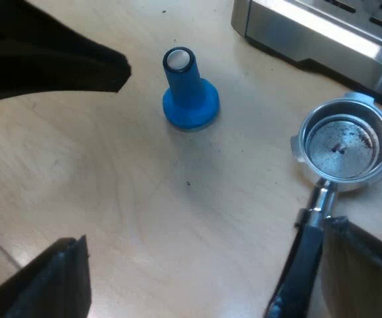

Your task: Grind coffee beans and then tamp

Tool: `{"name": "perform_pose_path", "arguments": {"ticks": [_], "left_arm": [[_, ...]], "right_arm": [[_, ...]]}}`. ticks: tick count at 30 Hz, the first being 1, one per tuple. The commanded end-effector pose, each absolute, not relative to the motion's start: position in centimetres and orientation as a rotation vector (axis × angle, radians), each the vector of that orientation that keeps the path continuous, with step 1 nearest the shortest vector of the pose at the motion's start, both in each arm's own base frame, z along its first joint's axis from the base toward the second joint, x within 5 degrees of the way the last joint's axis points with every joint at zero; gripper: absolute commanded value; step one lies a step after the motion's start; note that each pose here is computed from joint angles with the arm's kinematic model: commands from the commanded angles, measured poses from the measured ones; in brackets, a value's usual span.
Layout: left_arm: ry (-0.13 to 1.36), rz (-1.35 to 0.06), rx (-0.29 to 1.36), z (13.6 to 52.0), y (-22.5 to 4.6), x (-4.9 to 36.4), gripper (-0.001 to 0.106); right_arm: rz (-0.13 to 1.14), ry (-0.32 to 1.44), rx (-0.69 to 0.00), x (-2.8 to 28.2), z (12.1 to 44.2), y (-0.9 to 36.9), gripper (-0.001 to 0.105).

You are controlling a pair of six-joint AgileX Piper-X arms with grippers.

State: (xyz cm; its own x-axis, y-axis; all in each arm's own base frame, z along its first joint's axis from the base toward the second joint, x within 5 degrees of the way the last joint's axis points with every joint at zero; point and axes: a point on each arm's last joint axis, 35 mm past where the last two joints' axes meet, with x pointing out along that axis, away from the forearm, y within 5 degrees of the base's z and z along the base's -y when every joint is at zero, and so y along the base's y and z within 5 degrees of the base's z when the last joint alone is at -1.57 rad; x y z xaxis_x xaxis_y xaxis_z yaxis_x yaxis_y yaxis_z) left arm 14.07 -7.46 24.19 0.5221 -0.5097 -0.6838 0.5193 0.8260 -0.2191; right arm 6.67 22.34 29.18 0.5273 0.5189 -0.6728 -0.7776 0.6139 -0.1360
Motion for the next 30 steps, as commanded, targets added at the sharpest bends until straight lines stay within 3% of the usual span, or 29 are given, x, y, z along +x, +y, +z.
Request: {"name": "perform_pose_path", "arguments": {"ticks": [1, 7, 18, 30], "left_arm": [[0.805, -0.617, 0.024, 24.0, -7.8, 14.6, 0.079], [0.840, -0.613, 0.028, 23.2, -8.1, 15.4, 0.079], [0.858, -0.616, 0.027, 21.8, -8.1, 15.2, 0.079], [0.855, -0.654, 0.008, 20.4, -8.1, 14.8, 0.079]], "right_arm": [[0.780, 0.589, -0.496, 6.7, 29.5, 22.3, 0.072], [0.772, 0.568, -0.524, 6.8, 27.9, 22.1, 0.072], [0.784, 0.523, -0.464, 6.7, 23.6, 21.7, 0.072], [0.790, 0.505, -0.446, 6.8, 23.4, 21.8, 0.072]]}}
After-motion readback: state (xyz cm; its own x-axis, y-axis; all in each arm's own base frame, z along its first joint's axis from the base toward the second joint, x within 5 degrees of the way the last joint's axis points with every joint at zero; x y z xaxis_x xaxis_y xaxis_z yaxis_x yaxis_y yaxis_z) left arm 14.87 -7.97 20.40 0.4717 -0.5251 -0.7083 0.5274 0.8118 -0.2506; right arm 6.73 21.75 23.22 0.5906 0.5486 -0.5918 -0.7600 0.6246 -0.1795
